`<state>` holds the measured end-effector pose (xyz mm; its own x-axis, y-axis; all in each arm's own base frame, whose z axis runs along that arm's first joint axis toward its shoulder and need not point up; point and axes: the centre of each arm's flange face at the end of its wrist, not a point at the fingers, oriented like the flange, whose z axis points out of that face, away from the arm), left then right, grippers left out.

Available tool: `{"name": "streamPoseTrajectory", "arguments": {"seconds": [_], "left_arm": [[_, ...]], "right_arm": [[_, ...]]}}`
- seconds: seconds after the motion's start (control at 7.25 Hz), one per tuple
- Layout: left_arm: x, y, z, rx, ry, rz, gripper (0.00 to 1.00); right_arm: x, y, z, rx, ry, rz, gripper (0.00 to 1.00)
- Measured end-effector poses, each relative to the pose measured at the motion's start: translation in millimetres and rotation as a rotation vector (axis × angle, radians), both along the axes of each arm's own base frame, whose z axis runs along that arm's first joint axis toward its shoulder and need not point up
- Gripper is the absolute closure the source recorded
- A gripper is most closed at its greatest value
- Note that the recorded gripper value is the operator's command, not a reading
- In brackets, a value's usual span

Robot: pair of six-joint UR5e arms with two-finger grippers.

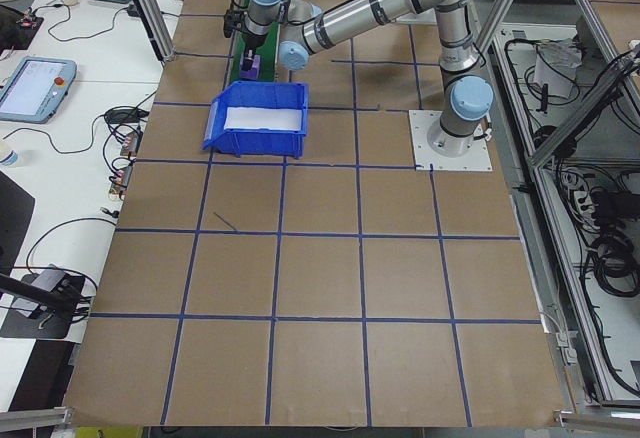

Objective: Move block left to right into plate

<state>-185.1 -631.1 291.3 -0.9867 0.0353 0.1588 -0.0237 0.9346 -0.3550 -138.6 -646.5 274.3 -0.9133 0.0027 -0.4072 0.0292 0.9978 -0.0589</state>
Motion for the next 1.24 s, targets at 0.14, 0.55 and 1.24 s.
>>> {"name": "streamPoseTrajectory", "arguments": {"seconds": [0.14,0.55,1.24], "left_arm": [[1.4,4.1,14.2,0.008,-0.014,0.002,0.0],[16.9,43.3,86.0,0.082,-0.113,0.035,0.0],[41.5,139.0,184.8,0.273,-0.141,0.07,0.0]], "right_arm": [[-0.1,-0.1,0.1,-0.001,0.0,0.0,0.0],[0.7,-0.6,-0.4,-0.001,0.001,0.0,0.0],[8.8,-2.8,1.8,0.006,0.01,0.0,0.0]]}}
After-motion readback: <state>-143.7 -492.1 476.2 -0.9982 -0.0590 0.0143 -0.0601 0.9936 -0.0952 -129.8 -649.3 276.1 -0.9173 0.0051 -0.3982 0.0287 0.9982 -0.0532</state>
